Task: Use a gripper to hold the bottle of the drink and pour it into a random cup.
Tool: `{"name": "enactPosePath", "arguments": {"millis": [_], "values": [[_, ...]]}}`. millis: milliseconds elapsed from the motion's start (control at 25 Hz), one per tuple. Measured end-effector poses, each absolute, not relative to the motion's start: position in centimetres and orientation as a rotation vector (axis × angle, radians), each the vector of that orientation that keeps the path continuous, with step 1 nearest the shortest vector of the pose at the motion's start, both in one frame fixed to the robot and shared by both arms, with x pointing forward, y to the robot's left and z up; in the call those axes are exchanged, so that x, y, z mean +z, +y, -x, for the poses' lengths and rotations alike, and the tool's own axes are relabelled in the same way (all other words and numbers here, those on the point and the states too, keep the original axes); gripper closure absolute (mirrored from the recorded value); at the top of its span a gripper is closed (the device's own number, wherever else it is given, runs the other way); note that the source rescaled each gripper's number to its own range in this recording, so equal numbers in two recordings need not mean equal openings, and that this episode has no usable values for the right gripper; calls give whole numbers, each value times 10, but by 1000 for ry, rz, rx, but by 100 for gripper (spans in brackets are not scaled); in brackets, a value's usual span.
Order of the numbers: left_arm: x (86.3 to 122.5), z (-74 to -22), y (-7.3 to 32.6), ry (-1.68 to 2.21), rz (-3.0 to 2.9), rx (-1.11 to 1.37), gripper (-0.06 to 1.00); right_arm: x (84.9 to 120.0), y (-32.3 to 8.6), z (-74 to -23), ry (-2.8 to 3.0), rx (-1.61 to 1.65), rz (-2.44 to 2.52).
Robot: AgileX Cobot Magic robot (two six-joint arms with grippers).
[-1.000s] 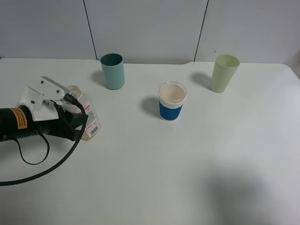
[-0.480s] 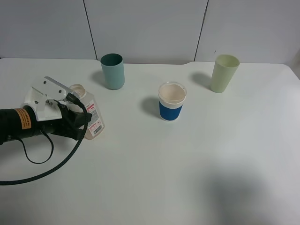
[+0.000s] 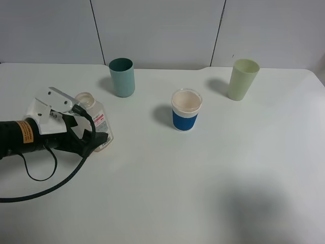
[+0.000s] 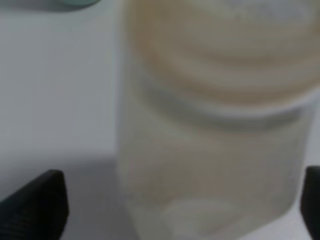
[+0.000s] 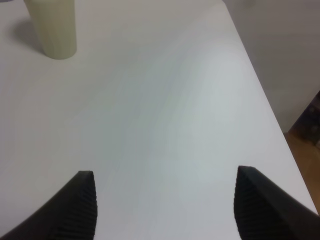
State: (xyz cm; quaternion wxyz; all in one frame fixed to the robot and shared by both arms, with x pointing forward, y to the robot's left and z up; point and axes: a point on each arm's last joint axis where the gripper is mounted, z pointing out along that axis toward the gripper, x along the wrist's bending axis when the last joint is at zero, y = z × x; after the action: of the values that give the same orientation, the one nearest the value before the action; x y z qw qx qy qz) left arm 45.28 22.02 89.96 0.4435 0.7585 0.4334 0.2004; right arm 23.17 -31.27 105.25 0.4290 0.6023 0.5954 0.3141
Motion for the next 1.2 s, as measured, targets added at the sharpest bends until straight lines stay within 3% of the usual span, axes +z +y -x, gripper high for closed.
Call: {"name": "enactPosePath", "arguments": {"millis": [160,880,1200], "values": [[907,-452,221,1066,-1872,520,-4,1053,-313,-232,1486,784,-1504],[970,-409,233,1273,-1841,624,-5,1053,-313,-232,1486,784,-1504],[1020,-402,248,1440,-1844,697,-5,1053,-313,-232,1486,784,-1504]]}}
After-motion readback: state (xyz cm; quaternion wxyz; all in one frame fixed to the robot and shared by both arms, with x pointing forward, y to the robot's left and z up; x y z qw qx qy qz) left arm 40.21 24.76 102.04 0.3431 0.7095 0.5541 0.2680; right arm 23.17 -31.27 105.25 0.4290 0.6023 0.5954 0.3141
